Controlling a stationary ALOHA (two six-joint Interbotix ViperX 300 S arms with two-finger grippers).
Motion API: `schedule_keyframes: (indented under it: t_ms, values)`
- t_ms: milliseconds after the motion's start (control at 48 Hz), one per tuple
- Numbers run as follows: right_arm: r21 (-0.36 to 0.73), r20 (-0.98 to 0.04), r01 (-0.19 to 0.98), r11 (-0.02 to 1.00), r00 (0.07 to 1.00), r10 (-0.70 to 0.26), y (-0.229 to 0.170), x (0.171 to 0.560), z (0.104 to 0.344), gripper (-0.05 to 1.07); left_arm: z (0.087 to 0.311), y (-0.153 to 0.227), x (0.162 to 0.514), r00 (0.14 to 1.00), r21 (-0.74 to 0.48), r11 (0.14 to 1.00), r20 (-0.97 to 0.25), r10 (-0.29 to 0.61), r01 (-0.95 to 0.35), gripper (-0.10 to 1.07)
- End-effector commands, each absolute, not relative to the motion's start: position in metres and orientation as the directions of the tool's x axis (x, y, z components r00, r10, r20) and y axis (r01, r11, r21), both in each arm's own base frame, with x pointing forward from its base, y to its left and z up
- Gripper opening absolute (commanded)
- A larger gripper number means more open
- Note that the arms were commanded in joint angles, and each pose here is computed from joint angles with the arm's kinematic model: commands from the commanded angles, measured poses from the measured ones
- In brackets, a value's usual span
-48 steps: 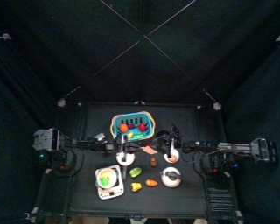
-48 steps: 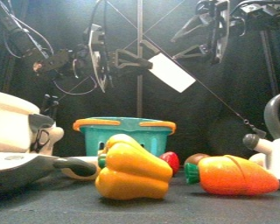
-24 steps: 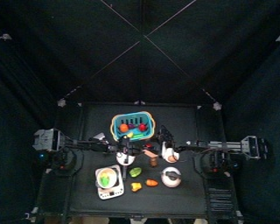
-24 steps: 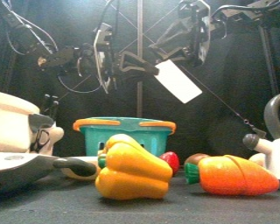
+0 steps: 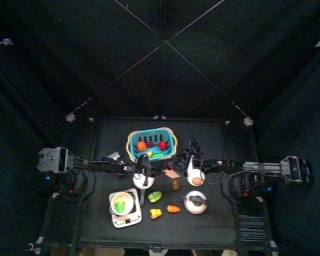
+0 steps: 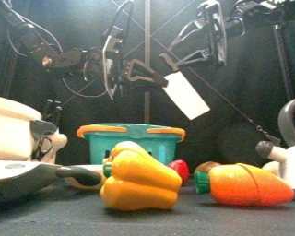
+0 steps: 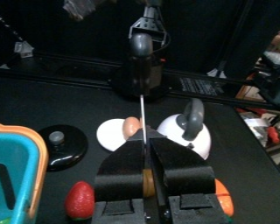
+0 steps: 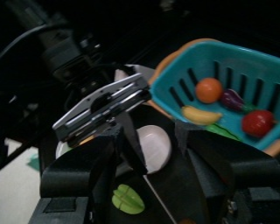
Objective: Flip knife
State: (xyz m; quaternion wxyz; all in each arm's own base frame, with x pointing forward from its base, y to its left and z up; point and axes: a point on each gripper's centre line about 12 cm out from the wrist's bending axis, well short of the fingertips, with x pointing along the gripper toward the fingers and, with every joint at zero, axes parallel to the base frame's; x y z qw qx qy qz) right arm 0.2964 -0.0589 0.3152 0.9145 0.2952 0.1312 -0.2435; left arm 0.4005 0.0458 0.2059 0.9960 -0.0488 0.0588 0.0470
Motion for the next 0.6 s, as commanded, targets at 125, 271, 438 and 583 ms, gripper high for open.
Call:
schedule_keyframes:
  t_ms: [125,271,438,583]
  values:
    - [0.478,-0.422,0.597,0.644,0.799,-0.428,-0.048,0.294,0.337,0.86,0.231,0.06,0.413,0.977,-0.035,0.978,-0.054,0.204,-0.206,0.34]
    - [0.425,-0.446,0.662,0.618,0.747,-0.493,-0.05,0.301,0.343,0.86,0.241,0.07,0.419,0.959,-0.009,0.959,-0.034,0.282,-0.283,0.34]
    - [0.355,-0.42,0.679,0.642,0.73,-0.54,-0.056,0.318,0.346,0.86,0.248,0.084,0.432,0.924,-0.059,0.923,-0.023,0.381,-0.381,0.34]
    - [0.306,-0.428,0.721,0.622,0.688,-0.586,-0.062,0.322,0.344,0.86,0.257,0.086,0.448,0.915,-0.079,0.912,0.001,0.403,-0.401,0.34]
